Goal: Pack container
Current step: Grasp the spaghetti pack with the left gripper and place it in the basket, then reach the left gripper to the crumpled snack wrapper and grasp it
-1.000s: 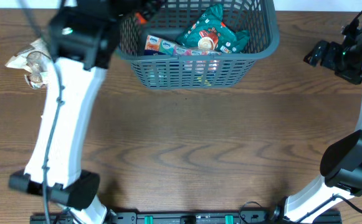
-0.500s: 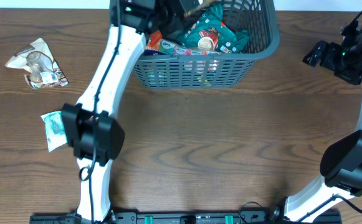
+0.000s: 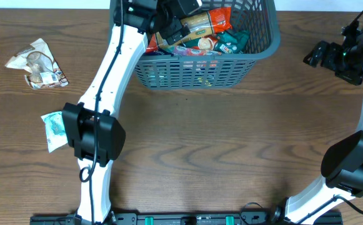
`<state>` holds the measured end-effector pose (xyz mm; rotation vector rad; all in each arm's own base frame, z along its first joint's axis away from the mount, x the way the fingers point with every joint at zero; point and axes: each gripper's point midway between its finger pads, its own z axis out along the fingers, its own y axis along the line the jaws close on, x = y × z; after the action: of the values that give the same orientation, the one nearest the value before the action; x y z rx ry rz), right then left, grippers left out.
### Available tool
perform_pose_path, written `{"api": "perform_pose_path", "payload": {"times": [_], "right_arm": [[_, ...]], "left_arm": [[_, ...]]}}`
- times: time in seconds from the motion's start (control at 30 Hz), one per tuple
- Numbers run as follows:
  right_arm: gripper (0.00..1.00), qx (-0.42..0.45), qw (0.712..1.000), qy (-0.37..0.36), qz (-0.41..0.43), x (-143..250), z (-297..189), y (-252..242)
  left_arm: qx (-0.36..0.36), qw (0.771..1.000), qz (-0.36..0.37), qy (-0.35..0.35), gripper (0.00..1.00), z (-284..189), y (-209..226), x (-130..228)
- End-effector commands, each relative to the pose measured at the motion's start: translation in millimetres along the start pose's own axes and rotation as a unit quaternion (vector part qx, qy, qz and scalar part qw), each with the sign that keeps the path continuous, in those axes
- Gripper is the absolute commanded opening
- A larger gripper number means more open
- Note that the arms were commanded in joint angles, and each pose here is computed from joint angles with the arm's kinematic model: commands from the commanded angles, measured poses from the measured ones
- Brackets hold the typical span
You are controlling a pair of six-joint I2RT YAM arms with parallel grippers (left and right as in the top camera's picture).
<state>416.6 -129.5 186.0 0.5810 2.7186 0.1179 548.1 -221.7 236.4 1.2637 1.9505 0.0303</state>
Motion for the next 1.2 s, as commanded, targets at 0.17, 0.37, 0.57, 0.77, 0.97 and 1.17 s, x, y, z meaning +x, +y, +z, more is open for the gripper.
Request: {"api": "perform_pose_path", "payload": {"times": [0.17,0.37,0.57,0.77,0.97,1.17], "right_arm": [[0.99,-0.005,1.000,-0.001,-0.015,0,-1,5],[0.99,-0.005,1.000,-0.002,-0.028,0,-1,5],[0.99,-0.005,1.000,-0.003,-0.028,0,-1,5],[0.99,-0.006,1.000,-0.006,-0.028,-2,-1,5],[0.99,-0.005,1.000,-0.007,-0.029,-3,-1,5],[0.99,-0.005,1.000,-0.008,-0.028,-3,-1,5]], "left_arm": [[-0.164,0.982,-0.086,-0.032,0.98,-163,56,-37],[-0.279,0.945,-0.163,-0.048,0.98,-283,85,-19],[-0.367,0.845,-0.387,-0.033,0.98,-346,140,82],[-0.395,0.753,-0.524,0.044,0.98,-321,181,202],[-0.363,0.698,-0.602,0.141,0.99,-236,189,305],[-0.326,0.664,-0.636,0.218,0.98,-168,173,382]]}}
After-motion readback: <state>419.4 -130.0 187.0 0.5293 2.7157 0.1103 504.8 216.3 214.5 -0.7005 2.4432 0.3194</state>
